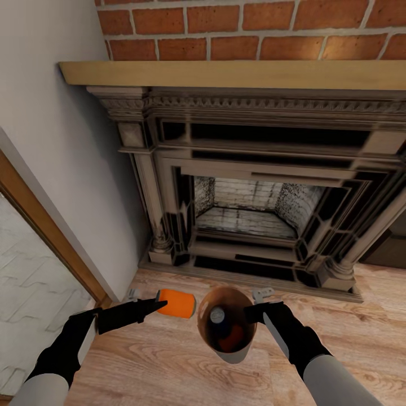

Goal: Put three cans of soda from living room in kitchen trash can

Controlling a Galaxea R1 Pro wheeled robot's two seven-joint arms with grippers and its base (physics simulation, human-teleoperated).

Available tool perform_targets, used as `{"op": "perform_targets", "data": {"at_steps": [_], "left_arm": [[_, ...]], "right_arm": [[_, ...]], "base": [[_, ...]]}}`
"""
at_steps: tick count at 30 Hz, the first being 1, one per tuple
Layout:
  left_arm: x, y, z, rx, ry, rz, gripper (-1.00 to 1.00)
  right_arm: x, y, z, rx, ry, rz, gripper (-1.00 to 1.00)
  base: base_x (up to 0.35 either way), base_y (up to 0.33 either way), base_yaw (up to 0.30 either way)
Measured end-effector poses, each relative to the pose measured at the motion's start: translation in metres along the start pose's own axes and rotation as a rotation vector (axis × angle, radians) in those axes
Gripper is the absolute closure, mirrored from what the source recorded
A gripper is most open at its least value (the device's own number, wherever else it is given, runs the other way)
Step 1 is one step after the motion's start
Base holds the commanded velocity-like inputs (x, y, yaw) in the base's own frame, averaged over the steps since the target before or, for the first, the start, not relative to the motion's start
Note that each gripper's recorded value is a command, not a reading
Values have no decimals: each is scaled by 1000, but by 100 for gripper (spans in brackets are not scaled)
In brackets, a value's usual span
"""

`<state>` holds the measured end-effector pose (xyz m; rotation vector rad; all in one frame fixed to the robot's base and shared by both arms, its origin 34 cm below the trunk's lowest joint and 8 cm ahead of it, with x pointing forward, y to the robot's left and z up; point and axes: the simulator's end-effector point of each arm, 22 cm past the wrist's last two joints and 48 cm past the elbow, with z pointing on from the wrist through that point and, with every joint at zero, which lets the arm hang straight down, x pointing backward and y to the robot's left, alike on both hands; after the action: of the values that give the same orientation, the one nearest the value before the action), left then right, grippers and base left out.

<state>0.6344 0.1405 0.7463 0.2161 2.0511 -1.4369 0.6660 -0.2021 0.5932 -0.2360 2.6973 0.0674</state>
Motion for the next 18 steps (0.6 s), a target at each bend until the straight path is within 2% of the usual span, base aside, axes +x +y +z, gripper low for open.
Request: {"op": "perform_targets", "data": {"at_steps": [7,10,18], "left_arm": [[3,-11,15,33,-6,-11,100],[6,-17,21,46,16,-33,100],[4,-36,36,83,37,-35,100]], "right_arm": [[-2,-1,2,2,6,1,100],[-1,-2,2,3,9,1,100],[1,-1,3,3,15,2,100]], "base": [[0,0,0],[0,0,0],[0,0,0]]}}
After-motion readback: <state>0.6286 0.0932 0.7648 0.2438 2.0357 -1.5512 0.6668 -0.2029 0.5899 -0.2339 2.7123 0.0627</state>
